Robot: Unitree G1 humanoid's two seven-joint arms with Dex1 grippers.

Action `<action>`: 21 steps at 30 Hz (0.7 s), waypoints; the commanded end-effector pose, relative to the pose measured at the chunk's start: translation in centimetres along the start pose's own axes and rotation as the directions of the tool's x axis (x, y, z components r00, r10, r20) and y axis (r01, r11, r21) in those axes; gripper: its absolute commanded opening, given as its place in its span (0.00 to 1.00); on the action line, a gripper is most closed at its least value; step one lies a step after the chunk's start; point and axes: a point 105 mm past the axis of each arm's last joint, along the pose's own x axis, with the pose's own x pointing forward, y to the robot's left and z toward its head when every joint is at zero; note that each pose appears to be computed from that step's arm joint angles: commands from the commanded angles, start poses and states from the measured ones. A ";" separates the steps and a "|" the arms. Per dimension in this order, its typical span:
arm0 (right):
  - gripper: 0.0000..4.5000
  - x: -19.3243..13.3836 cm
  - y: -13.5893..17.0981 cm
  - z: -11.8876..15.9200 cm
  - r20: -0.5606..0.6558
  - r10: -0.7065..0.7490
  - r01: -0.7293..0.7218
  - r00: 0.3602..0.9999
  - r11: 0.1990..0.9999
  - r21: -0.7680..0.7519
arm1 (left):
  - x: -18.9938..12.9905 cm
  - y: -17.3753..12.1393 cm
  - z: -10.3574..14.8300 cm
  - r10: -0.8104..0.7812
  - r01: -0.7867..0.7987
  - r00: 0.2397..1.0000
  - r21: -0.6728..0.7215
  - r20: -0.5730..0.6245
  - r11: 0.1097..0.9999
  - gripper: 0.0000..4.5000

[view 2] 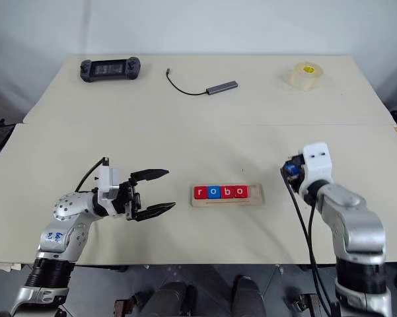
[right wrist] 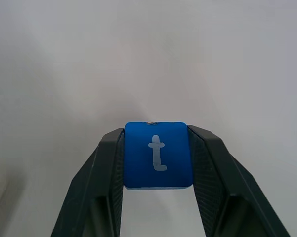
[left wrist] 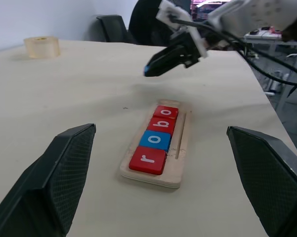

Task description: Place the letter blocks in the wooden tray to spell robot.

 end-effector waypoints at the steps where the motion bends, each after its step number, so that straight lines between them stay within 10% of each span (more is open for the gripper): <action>1: 0.33 -2.2 0.9 0.1 0.057 -0.043 0.041 0.997 0.999 0.022 | 0.5 -0.1 0.5 -0.036 0.036 0.999 0.013 0.025 0.999 1.00; 4: 0.33 -2.7 1.5 -1.4 0.038 -0.043 0.040 0.998 0.997 0.063 | 0.7 -0.1 0.5 -0.053 0.053 0.998 0.010 0.030 0.999 1.00; 12: 0.92 -2.9 1.8 -0.9 0.089 0.072 -0.078 0.993 0.995 0.064 | 0.4 0.1 0.8 -0.063 0.062 0.998 0.016 0.014 0.998 1.00; 21: 0.92 -4.4 -0.8 0.3 -0.112 0.535 -0.507 0.838 0.685 -0.523 | -0.5 -0.1 1.0 -0.053 0.053 0.999 0.003 -0.005 0.999 1.00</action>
